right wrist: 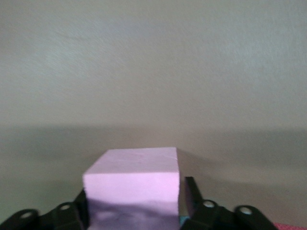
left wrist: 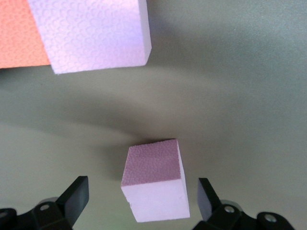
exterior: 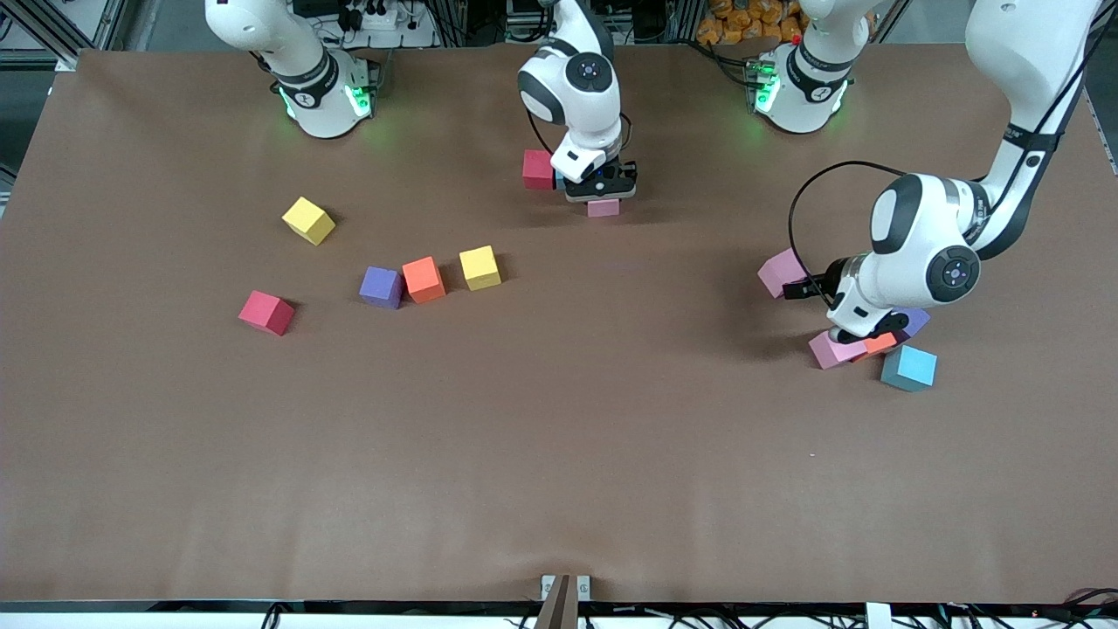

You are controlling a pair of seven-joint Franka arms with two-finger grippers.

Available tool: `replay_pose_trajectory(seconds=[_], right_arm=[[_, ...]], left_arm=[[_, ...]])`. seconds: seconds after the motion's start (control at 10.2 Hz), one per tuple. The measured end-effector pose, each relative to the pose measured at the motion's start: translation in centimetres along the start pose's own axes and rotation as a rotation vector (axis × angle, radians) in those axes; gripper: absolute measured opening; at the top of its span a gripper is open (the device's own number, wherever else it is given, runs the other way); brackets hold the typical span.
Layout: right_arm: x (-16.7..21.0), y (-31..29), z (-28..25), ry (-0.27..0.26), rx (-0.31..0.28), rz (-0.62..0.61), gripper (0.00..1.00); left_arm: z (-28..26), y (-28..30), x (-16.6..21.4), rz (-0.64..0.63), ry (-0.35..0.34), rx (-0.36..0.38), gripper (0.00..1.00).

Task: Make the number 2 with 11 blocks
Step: 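Grasp the second pink cube with the left gripper while the right gripper adjusts pink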

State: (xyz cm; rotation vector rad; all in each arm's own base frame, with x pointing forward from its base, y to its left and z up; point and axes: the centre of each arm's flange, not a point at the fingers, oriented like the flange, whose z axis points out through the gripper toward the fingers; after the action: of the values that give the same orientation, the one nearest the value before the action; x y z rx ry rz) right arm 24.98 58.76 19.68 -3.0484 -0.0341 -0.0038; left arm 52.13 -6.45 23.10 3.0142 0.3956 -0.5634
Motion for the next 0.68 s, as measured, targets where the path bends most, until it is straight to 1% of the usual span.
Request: replay_pose_trajectory(seconds=[0.1, 0.2, 0.39, 0.68], right_arm=[[0.0, 0.1, 0.2, -0.001, -0.003, 0.005, 0.97], [0.2, 0.1, 0.0, 0.002, 0.001, 0.011, 1.0], [1.2, 0.1, -0.8, 0.009, 0.016, 0.031, 1.0], [4.5, 1.0, -4.0, 0.004, 0.045, 0.073, 1.0]], left_arm=[[0.4, 0.1, 0.1, 0.003, -0.008, -0.001, 1.0], [0.7, 0.2, 0.1, 0.004, -0.015, -0.001, 1.0], [1.1, 0.3, 0.1, -0.017, -0.028, -0.015, 1.0], [2.2, 0.2, -0.6, -0.037, -0.055, -0.015, 1.0]])
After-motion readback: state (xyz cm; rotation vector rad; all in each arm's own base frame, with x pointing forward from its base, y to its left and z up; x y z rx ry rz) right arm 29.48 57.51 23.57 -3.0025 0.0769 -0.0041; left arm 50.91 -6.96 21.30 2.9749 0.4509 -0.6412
